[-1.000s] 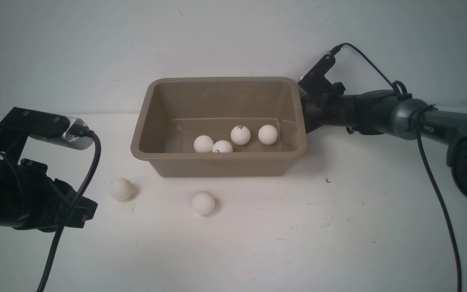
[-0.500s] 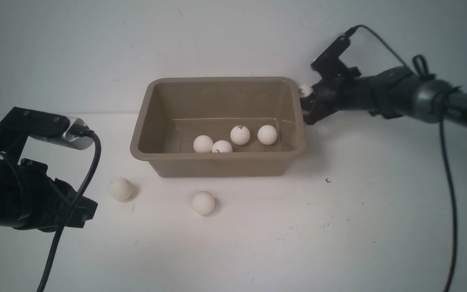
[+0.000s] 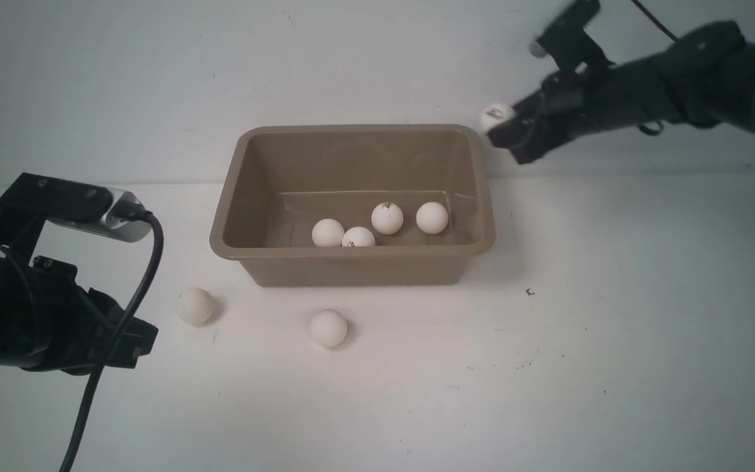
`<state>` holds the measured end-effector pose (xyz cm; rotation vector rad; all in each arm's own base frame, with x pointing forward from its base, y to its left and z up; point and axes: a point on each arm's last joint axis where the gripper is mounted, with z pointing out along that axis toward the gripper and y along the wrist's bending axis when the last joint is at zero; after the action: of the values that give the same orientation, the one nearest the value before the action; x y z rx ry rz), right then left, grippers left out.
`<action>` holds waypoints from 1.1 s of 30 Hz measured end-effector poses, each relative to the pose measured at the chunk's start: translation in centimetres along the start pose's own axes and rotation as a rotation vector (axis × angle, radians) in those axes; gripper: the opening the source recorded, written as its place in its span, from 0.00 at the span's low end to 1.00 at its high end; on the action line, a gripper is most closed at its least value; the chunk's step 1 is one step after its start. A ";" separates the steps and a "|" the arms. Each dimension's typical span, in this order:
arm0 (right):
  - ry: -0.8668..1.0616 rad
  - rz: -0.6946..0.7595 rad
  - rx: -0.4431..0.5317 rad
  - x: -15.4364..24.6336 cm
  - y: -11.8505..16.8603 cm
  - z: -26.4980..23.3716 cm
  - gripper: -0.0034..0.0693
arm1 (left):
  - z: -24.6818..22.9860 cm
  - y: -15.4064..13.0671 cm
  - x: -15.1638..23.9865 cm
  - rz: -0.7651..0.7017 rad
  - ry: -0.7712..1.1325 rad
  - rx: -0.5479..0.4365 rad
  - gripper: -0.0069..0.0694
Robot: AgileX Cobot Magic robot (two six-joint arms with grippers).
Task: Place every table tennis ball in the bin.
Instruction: Use the right arm to put the table tennis ball into the box
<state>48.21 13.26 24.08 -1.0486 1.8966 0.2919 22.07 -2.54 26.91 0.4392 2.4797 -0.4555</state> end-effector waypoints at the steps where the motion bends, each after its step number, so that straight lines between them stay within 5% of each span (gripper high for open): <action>1: -0.007 -0.004 -0.018 -0.6 0.8 0.3 0.53 | 0.0 0.0 0.0 0.000 -0.002 -0.002 0.13; 6: -0.004 0.039 -0.093 -2.5 5.6 3.0 0.53 | 0.0 0.2 -0.2 0.000 -0.018 -0.018 0.13; 12: 0.097 0.094 -0.109 -1.6 8.0 5.1 0.53 | 0.0 0.3 -0.3 0.001 -0.032 -0.031 0.13; 17: 0.164 0.173 -0.094 -0.9 8.3 5.5 0.54 | 0.0 0.4 -0.4 0.001 -0.043 -0.042 0.13; 25: 0.205 0.260 -0.073 -1.0 8.2 4.9 0.78 | 0.0 0.1 -0.9 -0.035 -0.096 -0.007 0.19; 33: 0.010 0.128 0.015 -8.6 6.8 -4.3 0.73 | 1.4 -0.9 -2.4 -0.010 -0.205 0.134 0.42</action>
<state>42.23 19.64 32.02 -0.9220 1.9756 0.3451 24.21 -4.45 27.41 0.4116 2.2631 -0.6403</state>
